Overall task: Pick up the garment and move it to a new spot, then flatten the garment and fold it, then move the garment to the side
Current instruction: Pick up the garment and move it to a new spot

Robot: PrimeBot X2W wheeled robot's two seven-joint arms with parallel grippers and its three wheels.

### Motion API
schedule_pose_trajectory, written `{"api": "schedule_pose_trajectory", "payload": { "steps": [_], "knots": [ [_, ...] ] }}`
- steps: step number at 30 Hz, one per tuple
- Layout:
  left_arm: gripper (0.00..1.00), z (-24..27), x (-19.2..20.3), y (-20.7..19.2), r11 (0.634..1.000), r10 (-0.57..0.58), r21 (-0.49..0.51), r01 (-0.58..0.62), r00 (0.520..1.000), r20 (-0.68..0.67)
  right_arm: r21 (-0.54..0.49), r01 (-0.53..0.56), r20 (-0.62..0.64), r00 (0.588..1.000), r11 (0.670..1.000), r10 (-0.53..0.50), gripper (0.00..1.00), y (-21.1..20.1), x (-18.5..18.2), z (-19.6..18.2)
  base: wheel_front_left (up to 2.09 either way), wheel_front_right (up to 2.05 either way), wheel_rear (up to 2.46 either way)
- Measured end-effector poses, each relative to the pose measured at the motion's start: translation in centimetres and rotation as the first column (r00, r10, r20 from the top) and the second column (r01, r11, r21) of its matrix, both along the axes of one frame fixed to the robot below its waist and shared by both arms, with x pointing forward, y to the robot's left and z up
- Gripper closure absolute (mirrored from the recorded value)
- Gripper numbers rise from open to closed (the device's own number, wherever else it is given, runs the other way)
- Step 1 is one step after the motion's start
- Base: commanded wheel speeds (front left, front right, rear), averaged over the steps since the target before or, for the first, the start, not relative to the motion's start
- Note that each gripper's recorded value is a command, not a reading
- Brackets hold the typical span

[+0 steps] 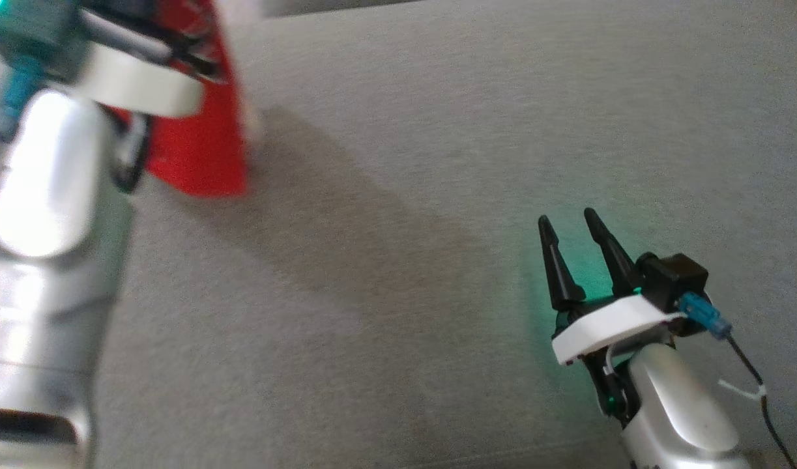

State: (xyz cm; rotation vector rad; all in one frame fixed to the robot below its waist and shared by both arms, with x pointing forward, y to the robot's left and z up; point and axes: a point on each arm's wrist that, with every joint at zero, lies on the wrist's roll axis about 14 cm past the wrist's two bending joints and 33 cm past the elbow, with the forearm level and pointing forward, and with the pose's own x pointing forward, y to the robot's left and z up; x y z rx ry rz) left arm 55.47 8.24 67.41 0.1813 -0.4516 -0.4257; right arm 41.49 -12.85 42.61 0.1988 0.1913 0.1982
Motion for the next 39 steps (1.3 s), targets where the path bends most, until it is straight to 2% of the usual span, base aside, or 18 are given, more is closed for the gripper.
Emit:
{"api": "schedule_pose_trajectory", "payload": {
  "steps": [5,6,7,8,10,13,17,20,24,30,34,39],
  "knots": [
    [0.98,-1.8,-1.6,-8.2,0.98,-0.179,-0.097,0.172,0.982,-0.064,-0.005,0.097,0.015,0.995,0.995,-0.097,0.0,-3.4,-1.8,0.9,0.0,0.0,0.0],
    [0.68,-2.4,-2.0,-9.6,0.972,-0.211,-0.125,0.199,0.974,-0.086,-0.004,0.113,0.017,0.993,0.994,-0.113,0.0,-3.9,-2.0,1.0,0.0,0.0,0.0],
    [0.24,-3.2,-2.4,-11.0,0.965,-0.238,-0.139,0.223,0.965,-0.11,-0.006,0.129,0.02,0.991,0.992,-0.129,0.0,-4.4,-2.3,1.2,0.0,0.0,0.0],
    [0.0,-4.3,-2.8,-12.1,0.959,-0.26,-0.148,0.24,0.955,-0.14,-0.008,0.143,0.021,0.99,0.99,-0.142,0.0,-4.9,-2.5,1.2,0.0,0.0,0.0],
    [0.0,-6.9,-3.7,-13.7,0.953,-0.288,-0.162,0.257,0.934,-0.211,-0.006,0.166,0.023,0.986,0.986,-0.166,0.0,-5.7,-2.9,1.4,0.0,0.0,0.0],
    [0.0,-11.7,-5.1,-13.5,0.962,-0.265,-0.153,0.226,0.905,-0.333,-0.003,0.177,0.034,0.984,0.984,-0.177,0.0,-6.0,-3.1,1.8,0.0,0.0,0.0],
    [0.0,-17.1,-7.3,-10.8,0.983,-0.183,-0.093,0.159,0.874,-0.45,0.005,0.171,0.05,0.984,0.985,-0.171,0.0,-5.7,-2.8,2.4,0.0,0.0,0.0],
    [0.0,-18.8,-8.1,-8.8,0.991,-0.129,-0.104,0.089,0.86,-0.494,0.01,0.163,0.059,0.985,0.987,-0.164,0.0,-5.4,-2.6,2.6,0.0,0.0,0.0],
    [0.0,-21.0,-10.0,-3.9,0.993,-0.005,-0.105,-0.062,0.839,-0.544,0.01,0.138,0.058,0.989,0.99,-0.139,0.0,-4.4,-2.8,2.5,0.0,0.0,0.0],
    [0.0,-22.6,-14.0,2.5,0.963,0.151,-0.1,-0.252,0.803,-0.577,0.009,0.111,0.07,0.991,0.994,-0.111,0.0,-3.4,-3.4,2.8,0.0,0.0,0.0],
    [0.0,-22.2,-17.1,7.0,0.921,0.251,-0.111,-0.373,0.787,-0.563,0.014,0.095,0.074,0.993,0.995,-0.096,0.0,-2.7,-4.0,2.9,0.0,0.0,0.0],
    [0.0,-24.0,-20.3,8.8,0.908,0.291,-0.073,-0.413,0.746,-0.6,0.018,0.097,0.059,0.993,0.995,-0.098,0.0,-2.6,-4.6,2.4,0.0,0.0,0.0]
  ]
}}
